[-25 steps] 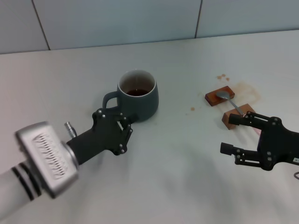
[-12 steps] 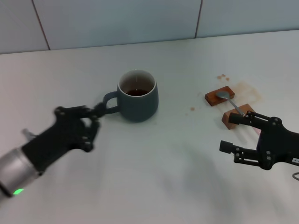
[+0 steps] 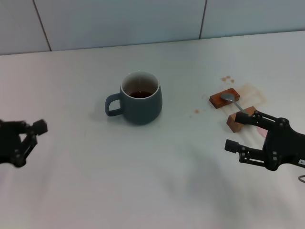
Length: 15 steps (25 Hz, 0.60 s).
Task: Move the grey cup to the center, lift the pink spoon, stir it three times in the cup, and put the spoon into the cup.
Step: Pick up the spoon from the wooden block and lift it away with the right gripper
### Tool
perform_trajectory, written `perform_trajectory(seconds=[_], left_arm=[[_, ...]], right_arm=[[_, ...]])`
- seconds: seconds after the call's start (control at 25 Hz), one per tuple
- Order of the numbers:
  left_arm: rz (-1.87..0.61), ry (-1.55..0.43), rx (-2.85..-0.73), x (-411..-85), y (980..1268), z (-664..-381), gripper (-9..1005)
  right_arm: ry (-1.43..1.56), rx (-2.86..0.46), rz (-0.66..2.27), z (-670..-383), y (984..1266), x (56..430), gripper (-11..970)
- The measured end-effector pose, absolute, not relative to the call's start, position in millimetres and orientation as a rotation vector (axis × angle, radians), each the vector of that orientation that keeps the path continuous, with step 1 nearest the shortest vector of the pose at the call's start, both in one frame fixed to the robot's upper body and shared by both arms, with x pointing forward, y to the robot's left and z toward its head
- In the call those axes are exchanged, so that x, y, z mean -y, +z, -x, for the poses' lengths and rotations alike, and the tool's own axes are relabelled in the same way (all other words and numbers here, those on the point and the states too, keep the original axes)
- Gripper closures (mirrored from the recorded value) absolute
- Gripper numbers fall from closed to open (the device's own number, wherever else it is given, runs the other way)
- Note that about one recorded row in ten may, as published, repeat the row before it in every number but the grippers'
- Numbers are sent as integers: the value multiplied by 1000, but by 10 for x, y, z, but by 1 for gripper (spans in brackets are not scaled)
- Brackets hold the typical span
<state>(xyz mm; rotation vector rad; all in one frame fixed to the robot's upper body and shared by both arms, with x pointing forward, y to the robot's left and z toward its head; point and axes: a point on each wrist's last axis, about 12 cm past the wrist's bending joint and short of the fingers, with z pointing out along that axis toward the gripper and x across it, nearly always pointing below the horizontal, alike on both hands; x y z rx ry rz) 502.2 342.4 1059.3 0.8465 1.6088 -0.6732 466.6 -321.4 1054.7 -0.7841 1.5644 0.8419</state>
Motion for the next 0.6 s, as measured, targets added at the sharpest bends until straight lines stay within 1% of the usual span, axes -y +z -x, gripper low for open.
perform_trajectory(seconds=[0.12,0.24,0.56,0.6], left_arm=[[-892,-688,-1633,-3480,10613,-5010,997],[-881,-699,-1662,-3497,10631,-5035,998],[-873,-710,-1678,-3564,10708,-5045,899],[-873,-703,-1675,-3571,10714,-5046,863]], right_arm=[[839,-1563,766,-4664,10546,3221,158],[848,-1562,743,-4653,10531,3209,158],[886,-1544,687,-4623,10505,3161,158],[893,-1538,675,-4617,10503,3153,158]])
